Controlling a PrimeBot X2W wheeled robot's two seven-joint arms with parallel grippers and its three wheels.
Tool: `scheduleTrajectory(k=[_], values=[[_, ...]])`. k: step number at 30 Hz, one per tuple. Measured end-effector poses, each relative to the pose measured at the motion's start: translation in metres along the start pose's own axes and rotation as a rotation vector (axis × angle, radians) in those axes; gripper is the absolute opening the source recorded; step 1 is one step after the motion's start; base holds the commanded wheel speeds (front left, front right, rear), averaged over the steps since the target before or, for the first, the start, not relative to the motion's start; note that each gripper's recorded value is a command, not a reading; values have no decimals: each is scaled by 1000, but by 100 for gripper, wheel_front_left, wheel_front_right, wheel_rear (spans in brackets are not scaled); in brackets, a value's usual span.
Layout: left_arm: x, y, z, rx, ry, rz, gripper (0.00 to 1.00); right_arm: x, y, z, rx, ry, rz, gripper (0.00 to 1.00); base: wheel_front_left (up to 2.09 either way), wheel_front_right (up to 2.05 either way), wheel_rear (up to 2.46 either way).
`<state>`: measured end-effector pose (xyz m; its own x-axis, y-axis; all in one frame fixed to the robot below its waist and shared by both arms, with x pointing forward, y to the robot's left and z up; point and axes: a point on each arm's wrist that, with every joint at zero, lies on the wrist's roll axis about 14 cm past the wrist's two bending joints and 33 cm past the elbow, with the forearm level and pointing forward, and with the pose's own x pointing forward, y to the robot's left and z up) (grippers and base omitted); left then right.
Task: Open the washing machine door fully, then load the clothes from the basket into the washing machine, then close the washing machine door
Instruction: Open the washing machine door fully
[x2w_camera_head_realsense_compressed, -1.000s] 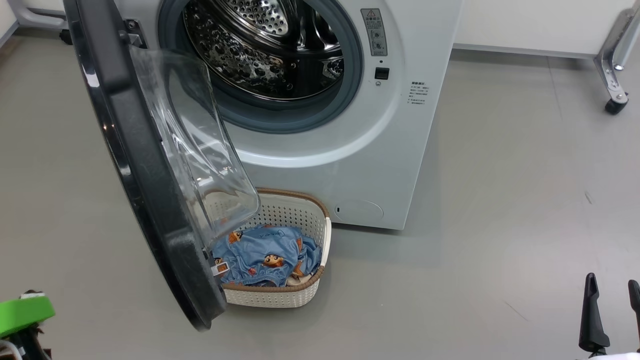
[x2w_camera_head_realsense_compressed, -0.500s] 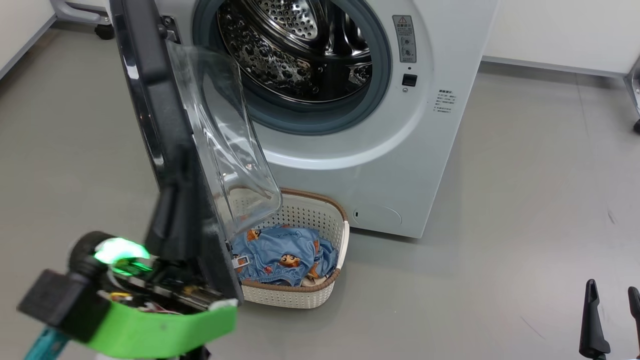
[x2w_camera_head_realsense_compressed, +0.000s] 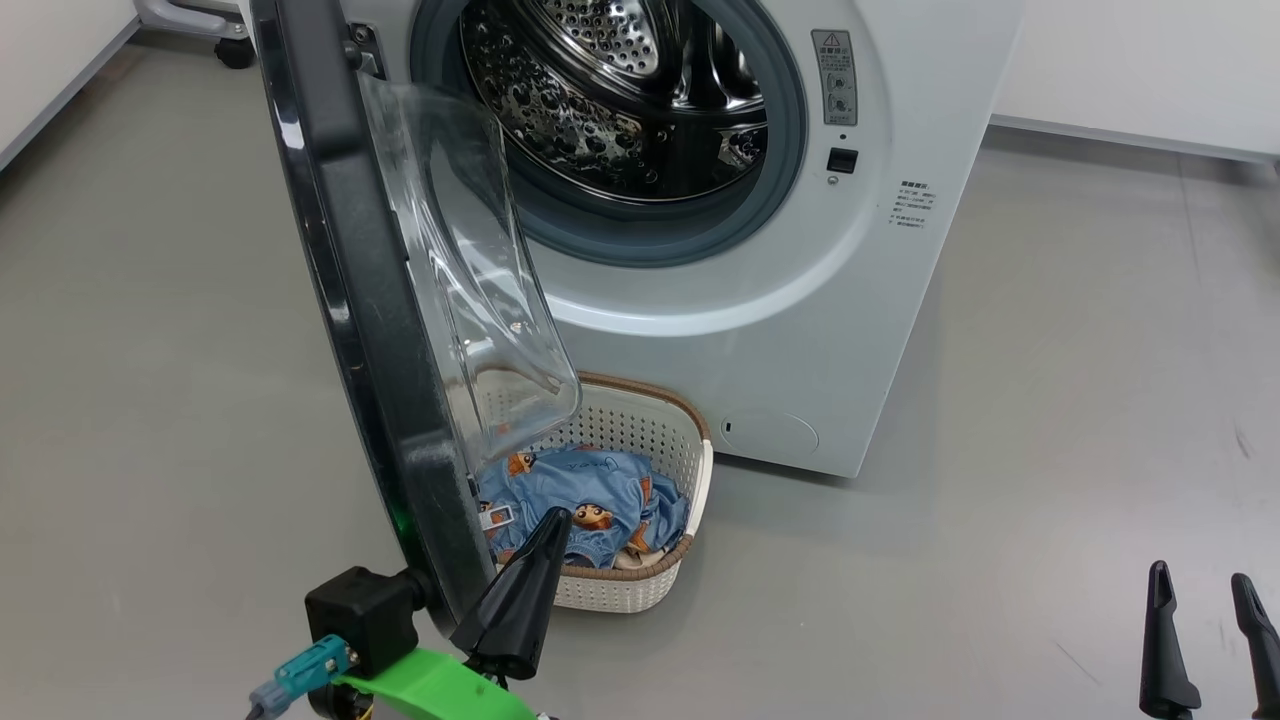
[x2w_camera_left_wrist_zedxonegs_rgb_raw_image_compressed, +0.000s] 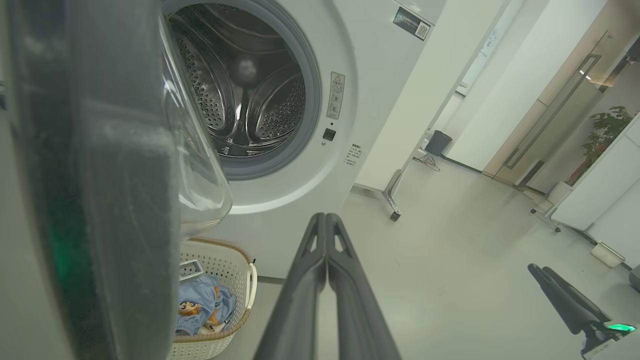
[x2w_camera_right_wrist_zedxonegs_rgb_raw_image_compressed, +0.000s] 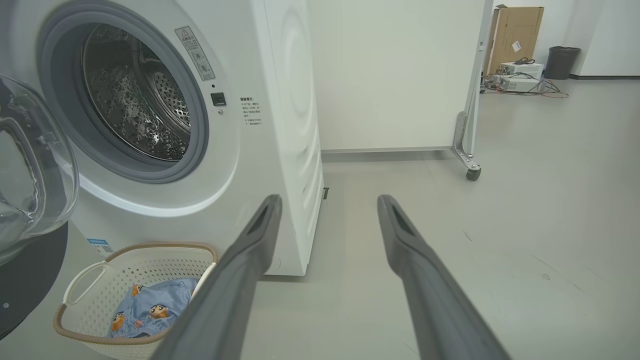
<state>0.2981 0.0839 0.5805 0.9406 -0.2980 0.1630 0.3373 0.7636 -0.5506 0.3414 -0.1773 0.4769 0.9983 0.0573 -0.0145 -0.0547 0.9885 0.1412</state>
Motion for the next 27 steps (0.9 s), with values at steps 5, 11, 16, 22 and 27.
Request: scheduleTrajectory(k=[5,11,16,22,27], values=[[-2,21,-16,27,65,82,0,1,3,-3,4,8,10,100,0,0,0],[-1,36,-20,31,78,137,0,2,3,-5,-1,15,14,100,0,0,0],[2,44,-22,50,81,162,0,1,2,-6,0,20,12,100,0,0,0],[1,57,-26,67,92,206,0,1,1,-7,1,23,7,100,0,0,0],[2,67,-26,81,86,237,0,1,0,-8,2,27,5,100,0,0,0]])
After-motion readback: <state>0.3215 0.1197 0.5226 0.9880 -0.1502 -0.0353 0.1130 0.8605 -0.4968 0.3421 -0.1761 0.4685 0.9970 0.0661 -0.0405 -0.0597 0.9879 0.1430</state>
